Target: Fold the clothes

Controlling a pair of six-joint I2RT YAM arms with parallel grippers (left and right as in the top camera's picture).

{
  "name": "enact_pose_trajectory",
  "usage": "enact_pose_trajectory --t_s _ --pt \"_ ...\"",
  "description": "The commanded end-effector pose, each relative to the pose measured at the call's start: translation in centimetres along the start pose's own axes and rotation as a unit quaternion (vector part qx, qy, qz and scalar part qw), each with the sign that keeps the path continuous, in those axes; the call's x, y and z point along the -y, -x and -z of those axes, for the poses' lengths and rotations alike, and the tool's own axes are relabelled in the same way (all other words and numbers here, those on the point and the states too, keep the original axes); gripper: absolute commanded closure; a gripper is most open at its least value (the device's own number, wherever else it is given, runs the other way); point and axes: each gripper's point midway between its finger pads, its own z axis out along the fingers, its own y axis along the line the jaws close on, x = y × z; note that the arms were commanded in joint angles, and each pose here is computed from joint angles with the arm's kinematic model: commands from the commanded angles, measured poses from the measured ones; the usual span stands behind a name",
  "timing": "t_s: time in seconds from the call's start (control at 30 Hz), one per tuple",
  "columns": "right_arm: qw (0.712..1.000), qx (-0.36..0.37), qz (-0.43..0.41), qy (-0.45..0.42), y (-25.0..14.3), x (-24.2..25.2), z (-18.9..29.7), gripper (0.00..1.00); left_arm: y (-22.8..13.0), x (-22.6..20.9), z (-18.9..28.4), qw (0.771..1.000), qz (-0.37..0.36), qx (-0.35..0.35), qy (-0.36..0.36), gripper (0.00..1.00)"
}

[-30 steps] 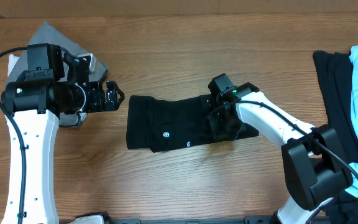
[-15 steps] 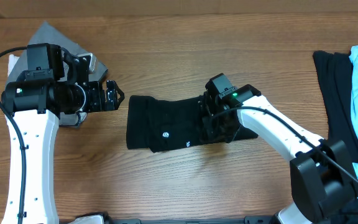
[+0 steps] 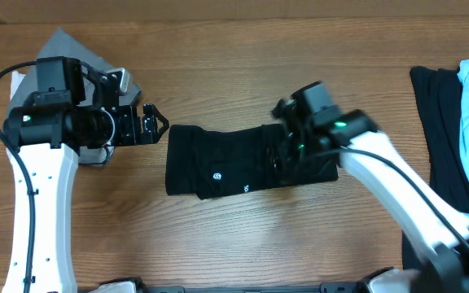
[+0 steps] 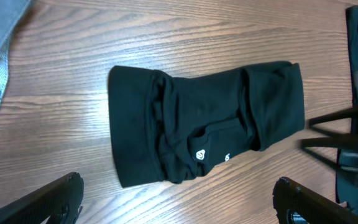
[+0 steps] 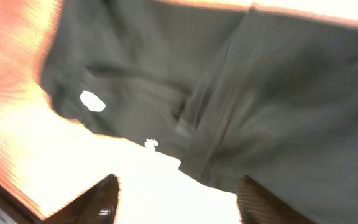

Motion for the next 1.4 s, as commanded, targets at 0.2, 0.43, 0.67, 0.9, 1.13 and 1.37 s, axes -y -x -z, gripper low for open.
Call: enact_pose_trajectory --t_s 0.2,0.43,0.67,0.9,1.13,1.37 --pt "0.992 0.123 -0.005 -0.004 2.2 -0.2 9.4 0.21 -6.0 -5.0 -9.2 0.980 0.137 -0.140 0.040 0.00" --pt "0.995 0.090 -0.030 -0.012 0.5 0.9 9.2 0.24 -6.6 -7.5 -14.7 0.976 0.139 -0.167 0.023 0.00" --pt "0.996 0.088 -0.029 -0.013 0.4 0.9 9.1 0.25 -7.9 -6.9 -19.2 0.972 0.097 -0.202 -0.065 0.00" --pt "0.996 0.087 -0.027 -0.013 0.4 0.9 9.1 0.25 -10.4 -3.2 -23.4 0.948 0.086 -0.243 -0.185 0.00" --pt "0.996 0.084 -0.028 -0.013 0.3 0.9 9.1 0.25 -11.3 -2.4 -24.2 0.944 0.077 -0.259 -0.187 0.00" --pt "0.996 0.084 -0.028 -0.013 0.3 0.9 9.1 0.25 -11.3 -2.2 -24.2 0.943 0.077 -0.259 -0.192 0.10"
